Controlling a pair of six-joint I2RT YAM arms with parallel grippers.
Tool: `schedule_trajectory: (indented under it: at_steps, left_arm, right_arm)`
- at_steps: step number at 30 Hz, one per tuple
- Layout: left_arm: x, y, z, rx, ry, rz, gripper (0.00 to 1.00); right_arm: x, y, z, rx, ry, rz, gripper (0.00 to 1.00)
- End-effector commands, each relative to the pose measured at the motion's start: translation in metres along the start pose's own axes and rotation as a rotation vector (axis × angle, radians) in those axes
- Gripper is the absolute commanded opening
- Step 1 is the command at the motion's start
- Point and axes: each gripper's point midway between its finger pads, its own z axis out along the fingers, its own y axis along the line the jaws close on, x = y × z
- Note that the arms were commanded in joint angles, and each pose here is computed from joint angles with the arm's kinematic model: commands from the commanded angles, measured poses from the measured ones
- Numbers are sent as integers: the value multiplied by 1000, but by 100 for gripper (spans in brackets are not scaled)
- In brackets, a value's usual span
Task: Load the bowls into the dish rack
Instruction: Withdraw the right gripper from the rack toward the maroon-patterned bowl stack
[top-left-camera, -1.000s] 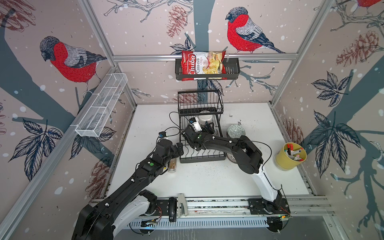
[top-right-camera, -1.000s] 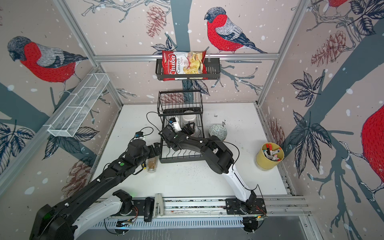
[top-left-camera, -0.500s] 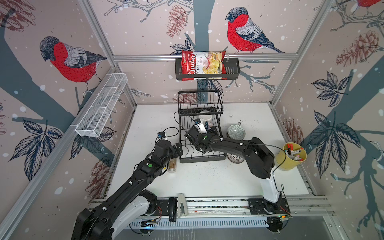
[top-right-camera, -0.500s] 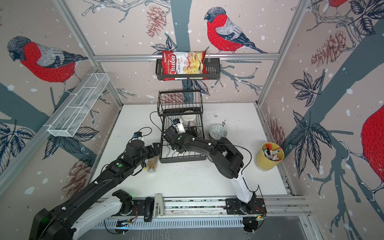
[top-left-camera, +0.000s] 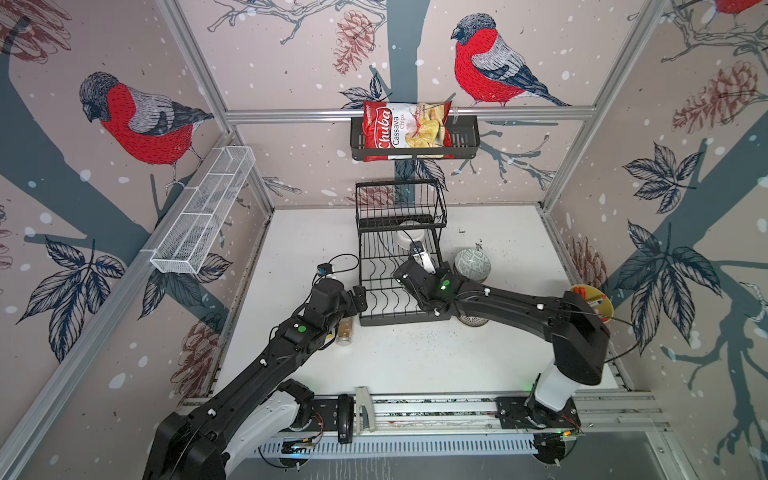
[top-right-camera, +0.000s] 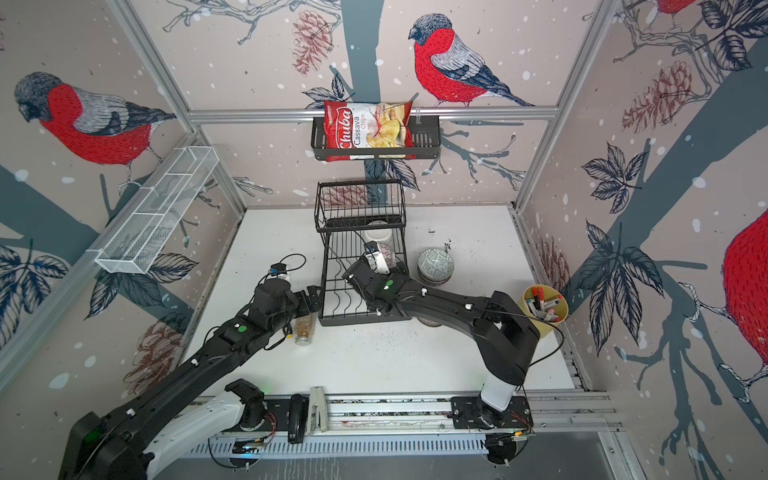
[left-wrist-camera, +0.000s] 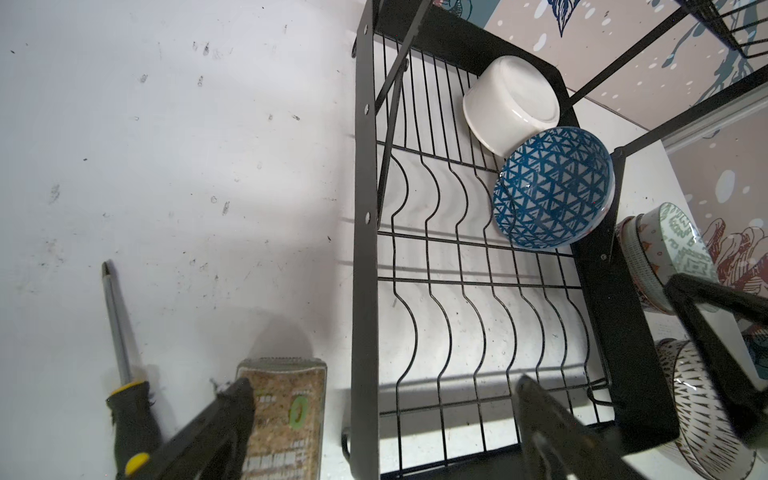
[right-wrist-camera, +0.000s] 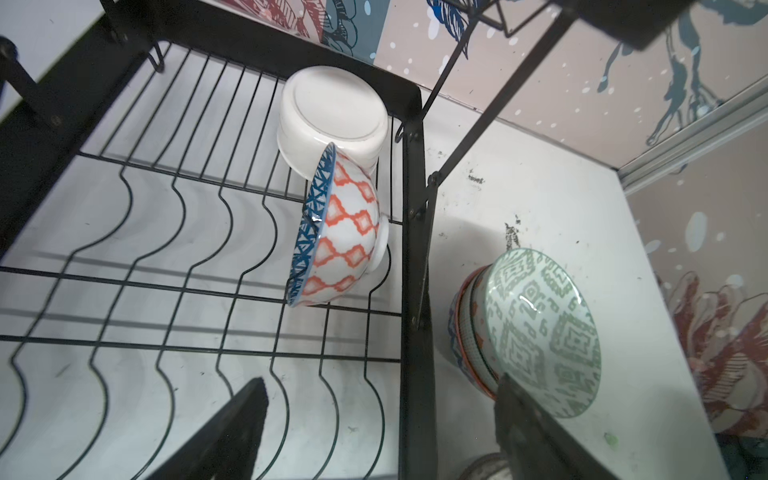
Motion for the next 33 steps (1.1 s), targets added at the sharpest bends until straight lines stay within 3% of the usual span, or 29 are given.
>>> schedule_trajectory:
  at_steps: [1,11,19,33]
  left_arm:
    - [-1,-12,0,55,13,20,96]
    - [13,-34,3,181,93,13,96]
    - [14,-46,-2,230,101,-1,97]
    - [31,-103,10,290,160,100,96]
  right_arm:
    - [-6,-3,-6,-54,3,82,83]
    - [-1,-29,-10,-126,52,217,80]
    - [23,-66,-11,-71,101,283,80]
    - [68,-134,-8,19,157,440,78]
